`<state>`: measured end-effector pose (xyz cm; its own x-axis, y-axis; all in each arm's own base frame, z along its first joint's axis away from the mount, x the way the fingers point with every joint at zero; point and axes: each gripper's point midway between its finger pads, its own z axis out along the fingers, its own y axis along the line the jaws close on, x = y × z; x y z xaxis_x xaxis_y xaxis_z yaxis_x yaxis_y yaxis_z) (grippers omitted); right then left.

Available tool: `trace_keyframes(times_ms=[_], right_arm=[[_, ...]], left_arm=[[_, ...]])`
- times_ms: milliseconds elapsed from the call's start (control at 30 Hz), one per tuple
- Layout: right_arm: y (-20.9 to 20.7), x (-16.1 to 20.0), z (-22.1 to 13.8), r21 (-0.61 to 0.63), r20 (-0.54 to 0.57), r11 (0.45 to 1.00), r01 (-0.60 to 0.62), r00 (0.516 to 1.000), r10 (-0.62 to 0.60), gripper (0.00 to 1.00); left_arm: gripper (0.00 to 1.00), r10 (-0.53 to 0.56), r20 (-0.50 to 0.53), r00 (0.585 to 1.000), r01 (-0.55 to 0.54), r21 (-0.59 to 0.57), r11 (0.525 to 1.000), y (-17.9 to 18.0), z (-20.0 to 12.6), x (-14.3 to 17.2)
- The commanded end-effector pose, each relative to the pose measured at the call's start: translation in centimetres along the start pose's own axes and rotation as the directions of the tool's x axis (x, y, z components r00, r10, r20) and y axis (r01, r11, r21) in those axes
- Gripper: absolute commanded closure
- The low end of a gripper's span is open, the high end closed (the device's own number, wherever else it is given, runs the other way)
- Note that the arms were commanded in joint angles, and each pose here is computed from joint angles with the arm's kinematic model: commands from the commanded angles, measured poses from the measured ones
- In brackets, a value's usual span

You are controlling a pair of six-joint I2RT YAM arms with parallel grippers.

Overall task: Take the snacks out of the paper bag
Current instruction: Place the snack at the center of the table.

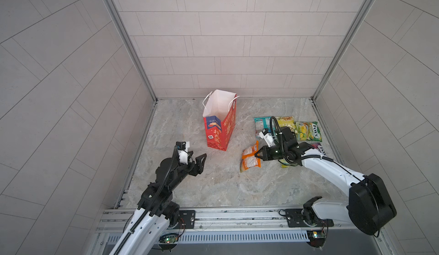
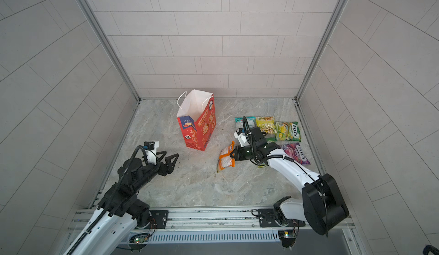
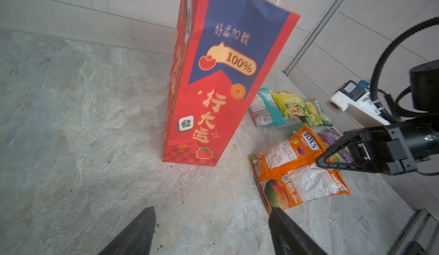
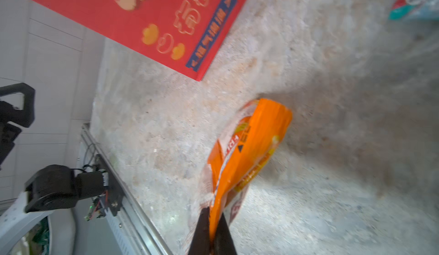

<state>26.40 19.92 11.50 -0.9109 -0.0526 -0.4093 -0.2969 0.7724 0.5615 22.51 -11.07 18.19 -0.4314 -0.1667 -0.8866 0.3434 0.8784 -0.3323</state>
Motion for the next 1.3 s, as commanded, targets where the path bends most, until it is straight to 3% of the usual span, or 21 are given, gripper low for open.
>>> trace_keyframes(times_ms=[0,233,467,767,1033,1267], right_arm=[[-2.8,0.4,-0.7,0.173,-0.036,0.984,0.042,0.999,-0.037,1.0],[-7.0,1.0,-2.9,0.417,-0.121,0.907,0.056,0.993,-0.006,1.0],[-10.1,0.5,-3.1,0.573,-0.182,0.816,0.069,0.982,0.045,1.0],[-12.7,-1.3,-3.1,0.658,-0.157,0.752,0.036,0.983,0.09,1.0],[-13.4,-1.1,-2.8,0.653,-0.132,0.757,-0.022,0.981,0.142,1.0],[-13.2,-1.2,-3.3,0.658,-0.113,0.753,-0.035,0.983,0.144,0.82]], left_arm=[[0.19,-0.004,0.178,0.984,0.007,-0.019,1.0,0.2,-0.3,-3.3],[0.19,0.0,0.123,0.992,0.002,-0.015,1.0,0.5,2.3,-2.0],[0.19,0.008,0.113,0.994,-0.006,-0.014,1.0,0.7,3.5,-1.3],[0.19,0.004,0.119,0.993,-0.002,-0.013,1.0,0.9,3.8,-0.9],[0.19,0.008,0.128,0.992,-0.005,-0.021,1.0,1.0,3.7,-1.1],[0.19,0.006,0.13,0.991,-0.003,-0.029,1.0,1.2,3.7,-1.1]])
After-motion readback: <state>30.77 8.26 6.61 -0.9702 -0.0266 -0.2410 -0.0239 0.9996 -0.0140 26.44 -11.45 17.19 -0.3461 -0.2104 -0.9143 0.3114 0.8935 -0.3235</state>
